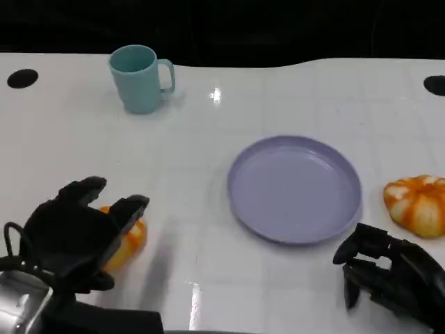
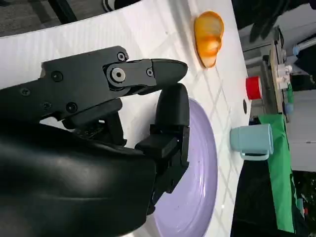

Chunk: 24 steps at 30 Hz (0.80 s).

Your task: Grasp the bread from the table and place it into the plate.

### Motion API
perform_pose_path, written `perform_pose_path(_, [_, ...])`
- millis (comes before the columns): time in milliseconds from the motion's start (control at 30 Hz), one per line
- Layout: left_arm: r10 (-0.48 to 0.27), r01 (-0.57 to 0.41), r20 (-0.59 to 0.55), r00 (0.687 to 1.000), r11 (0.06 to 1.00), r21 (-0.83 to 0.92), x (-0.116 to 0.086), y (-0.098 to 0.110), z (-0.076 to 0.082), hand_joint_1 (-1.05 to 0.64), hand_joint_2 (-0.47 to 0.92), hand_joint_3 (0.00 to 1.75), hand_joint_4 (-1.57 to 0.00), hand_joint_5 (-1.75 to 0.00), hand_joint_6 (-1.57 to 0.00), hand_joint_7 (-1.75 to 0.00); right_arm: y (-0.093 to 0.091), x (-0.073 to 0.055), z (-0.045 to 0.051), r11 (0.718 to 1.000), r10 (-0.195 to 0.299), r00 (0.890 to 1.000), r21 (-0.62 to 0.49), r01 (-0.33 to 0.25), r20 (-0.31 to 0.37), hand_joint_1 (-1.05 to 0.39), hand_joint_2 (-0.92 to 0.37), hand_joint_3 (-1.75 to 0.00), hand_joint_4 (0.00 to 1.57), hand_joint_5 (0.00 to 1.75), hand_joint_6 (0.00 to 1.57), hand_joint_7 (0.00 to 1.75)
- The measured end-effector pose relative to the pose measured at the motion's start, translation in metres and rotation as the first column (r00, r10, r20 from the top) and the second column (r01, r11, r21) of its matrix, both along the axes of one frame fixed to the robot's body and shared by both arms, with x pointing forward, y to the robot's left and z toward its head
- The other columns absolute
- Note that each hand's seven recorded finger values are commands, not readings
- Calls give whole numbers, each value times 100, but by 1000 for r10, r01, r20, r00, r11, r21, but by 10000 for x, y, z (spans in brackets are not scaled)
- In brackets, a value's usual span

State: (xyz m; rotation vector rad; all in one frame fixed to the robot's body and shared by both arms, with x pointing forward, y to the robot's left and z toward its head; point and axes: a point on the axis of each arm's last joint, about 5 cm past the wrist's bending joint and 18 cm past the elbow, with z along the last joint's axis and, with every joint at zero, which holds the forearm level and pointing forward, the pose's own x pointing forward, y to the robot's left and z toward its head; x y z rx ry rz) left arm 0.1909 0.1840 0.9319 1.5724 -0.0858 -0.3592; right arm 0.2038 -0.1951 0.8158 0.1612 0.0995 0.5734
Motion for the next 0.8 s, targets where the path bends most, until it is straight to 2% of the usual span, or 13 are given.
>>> perform_pose_path(333, [33,-29,-107,994,999,41,268,-21,-226,-45,80,0,-11,0,-19,0,0,10,-8,1000,3,1000,5,-3,-4,-52,-92,-24,66,175,68,135])
perform_pose_path(800, [35,-31,-185,982,999,23,506,-44,-399,-38,82,0,-14,-2,-25,-2,7,21,-5,1000,1,1000,0,-1,-7,-52,-92,-24,67,175,70,134])
